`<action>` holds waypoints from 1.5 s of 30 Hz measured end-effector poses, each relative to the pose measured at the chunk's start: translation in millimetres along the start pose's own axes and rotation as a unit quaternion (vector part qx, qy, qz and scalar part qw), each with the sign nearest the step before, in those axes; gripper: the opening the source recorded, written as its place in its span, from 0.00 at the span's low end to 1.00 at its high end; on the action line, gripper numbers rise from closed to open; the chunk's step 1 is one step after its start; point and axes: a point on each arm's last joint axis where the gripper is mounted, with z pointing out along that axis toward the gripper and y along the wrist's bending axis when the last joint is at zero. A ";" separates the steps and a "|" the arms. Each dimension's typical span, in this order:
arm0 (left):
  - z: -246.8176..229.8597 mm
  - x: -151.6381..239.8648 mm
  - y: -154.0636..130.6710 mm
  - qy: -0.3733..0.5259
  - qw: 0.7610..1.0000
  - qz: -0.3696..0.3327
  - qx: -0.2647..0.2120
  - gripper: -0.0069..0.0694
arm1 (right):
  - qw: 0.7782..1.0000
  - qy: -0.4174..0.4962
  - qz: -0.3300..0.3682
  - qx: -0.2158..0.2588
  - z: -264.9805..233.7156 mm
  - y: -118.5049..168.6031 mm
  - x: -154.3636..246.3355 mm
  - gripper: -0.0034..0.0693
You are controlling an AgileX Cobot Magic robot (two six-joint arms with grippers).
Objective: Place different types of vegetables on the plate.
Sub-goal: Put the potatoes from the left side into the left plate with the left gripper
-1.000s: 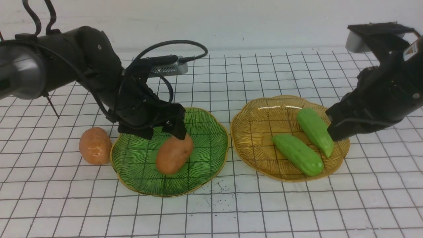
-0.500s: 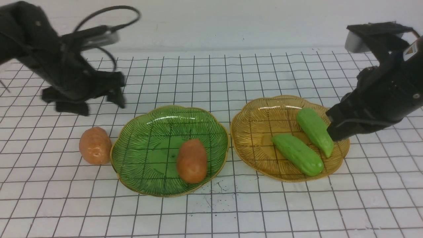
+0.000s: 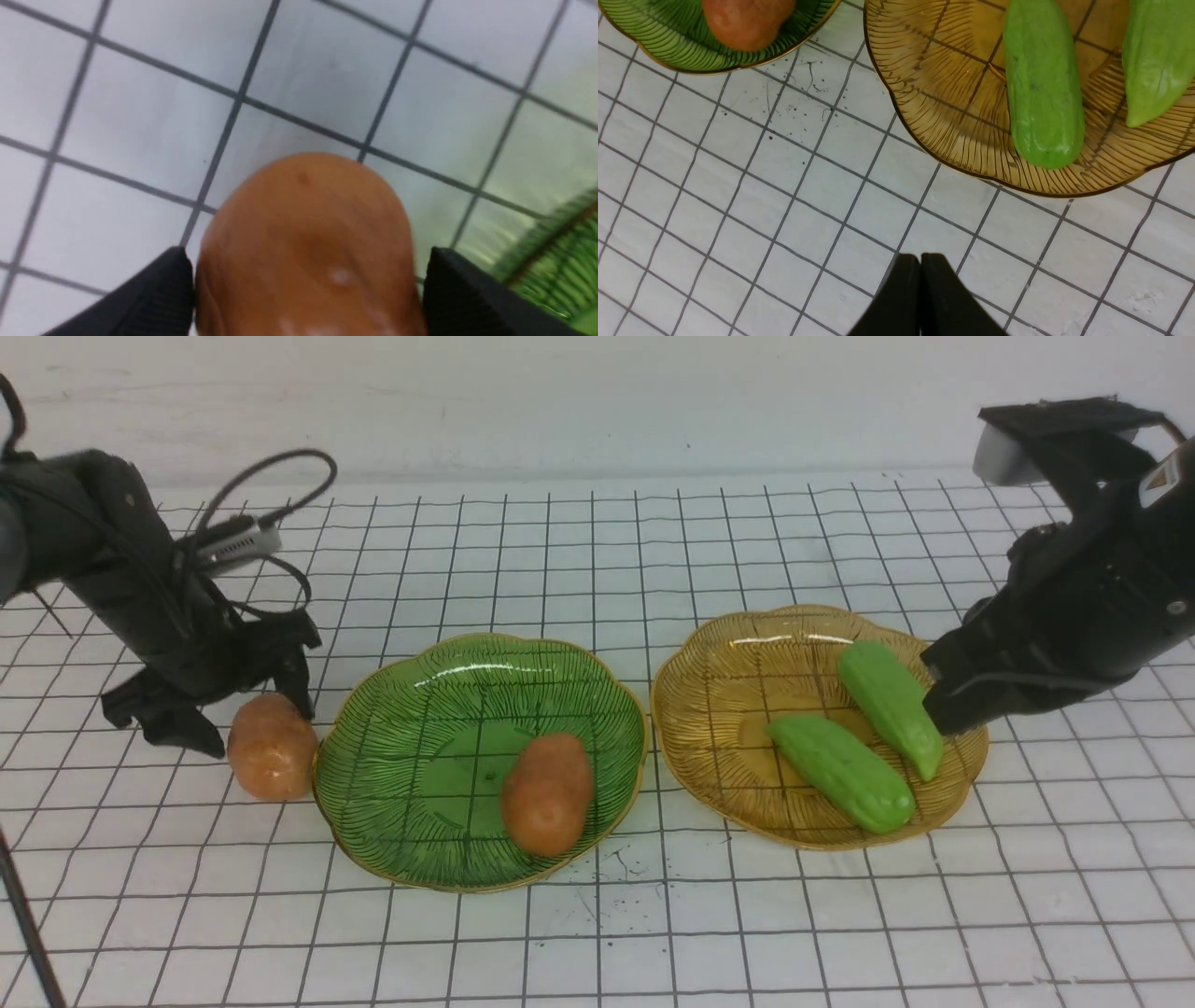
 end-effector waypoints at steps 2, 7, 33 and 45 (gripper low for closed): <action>2.7 -1.7 -0.5 -0.001 1.000 -0.002 0.002 0.84 | 1.000 0.000 0.000 -0.001 0.0 0.2 0.0 0.03; -1.0 -2.3 -0.3 0.004 1.000 0.024 -0.005 0.78 | 1.000 0.000 0.000 -0.001 0.0 0.3 -0.1 0.03; -40.7 73.2 -147.6 -0.016 0.934 0.357 -0.007 0.80 | 0.998 -0.065 -0.008 0.005 -45.6 13.6 18.5 0.03; -40.8 72.9 -146.5 -0.015 0.933 0.360 -0.013 0.95 | 0.981 -0.192 -0.032 0.025 -115.8 43.7 159.0 0.03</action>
